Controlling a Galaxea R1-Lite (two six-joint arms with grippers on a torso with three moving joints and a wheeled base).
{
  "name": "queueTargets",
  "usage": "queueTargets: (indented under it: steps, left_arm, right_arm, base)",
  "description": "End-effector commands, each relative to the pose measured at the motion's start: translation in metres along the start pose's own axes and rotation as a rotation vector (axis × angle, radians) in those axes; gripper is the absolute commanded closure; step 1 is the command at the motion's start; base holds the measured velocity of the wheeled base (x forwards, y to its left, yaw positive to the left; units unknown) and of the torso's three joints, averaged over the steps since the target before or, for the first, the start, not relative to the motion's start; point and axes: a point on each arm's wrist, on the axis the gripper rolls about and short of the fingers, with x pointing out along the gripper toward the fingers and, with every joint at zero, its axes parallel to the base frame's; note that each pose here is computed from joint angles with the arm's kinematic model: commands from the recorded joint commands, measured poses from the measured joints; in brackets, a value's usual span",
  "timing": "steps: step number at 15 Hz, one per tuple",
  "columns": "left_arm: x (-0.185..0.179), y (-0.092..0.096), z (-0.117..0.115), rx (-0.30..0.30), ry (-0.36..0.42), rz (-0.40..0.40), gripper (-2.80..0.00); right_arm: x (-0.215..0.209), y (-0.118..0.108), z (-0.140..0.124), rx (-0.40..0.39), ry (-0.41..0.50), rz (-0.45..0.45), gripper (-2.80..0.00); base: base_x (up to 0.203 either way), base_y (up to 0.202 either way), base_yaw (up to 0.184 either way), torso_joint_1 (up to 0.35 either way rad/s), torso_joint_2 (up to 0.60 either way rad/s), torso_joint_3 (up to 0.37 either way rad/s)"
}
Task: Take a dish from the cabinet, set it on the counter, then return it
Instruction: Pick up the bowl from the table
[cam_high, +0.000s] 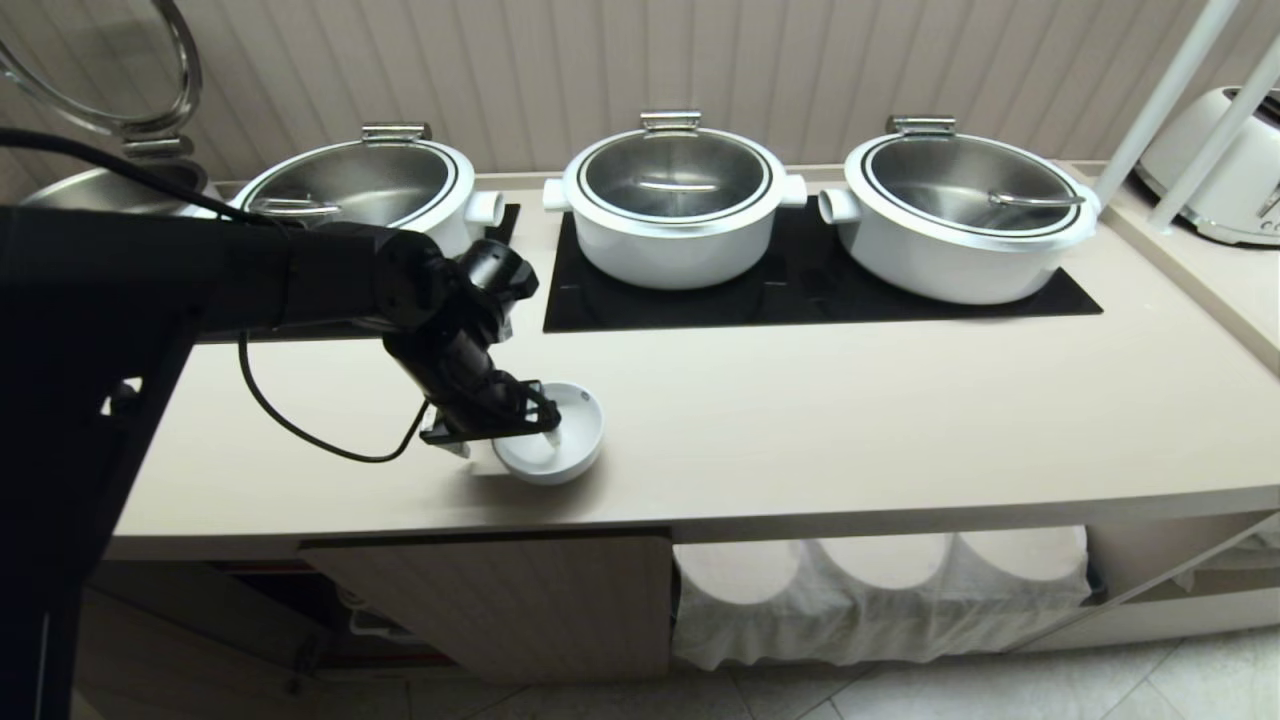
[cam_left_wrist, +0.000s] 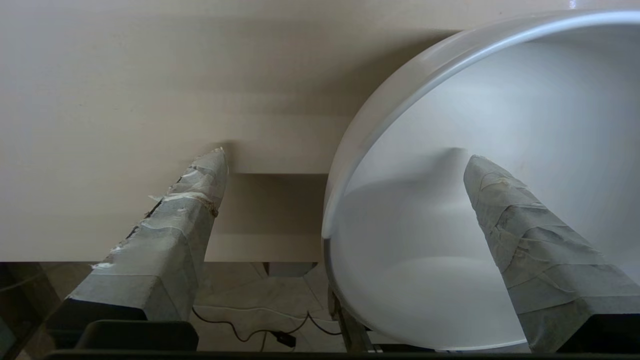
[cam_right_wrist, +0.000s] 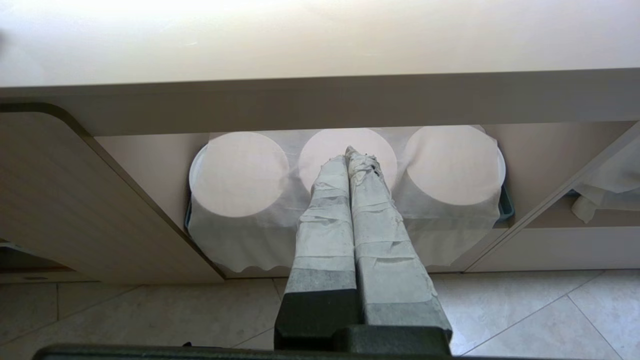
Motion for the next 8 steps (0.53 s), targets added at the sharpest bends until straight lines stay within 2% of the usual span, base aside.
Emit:
queueTargets:
  steps: [1,7,8]
  left_arm:
    - [0.0029,0.0000,-0.0010,-0.002,0.011,0.006,-2.80]
    - [0.0035,-0.0025,-0.0016,-0.002,0.011,0.002,-2.80]
    - [0.0029,-0.0037,-0.0018,0.001,0.008,-0.001,0.00]
  right_arm:
    - [0.0000,0.0000,0.0000,0.001,-0.001,0.000,0.00]
    - [0.0000,0.0000,0.0000,-0.001,-0.001,0.000,0.00]
    - [0.0000,0.0000,0.0000,-0.001,-0.001,0.001,0.00]
  base:
    - [0.000,0.000,0.000,0.000,0.00,0.000]
    - [0.000,0.000,0.000,0.000,0.00,0.000]
    - [0.000,0.000,0.000,0.000,0.00,0.000]
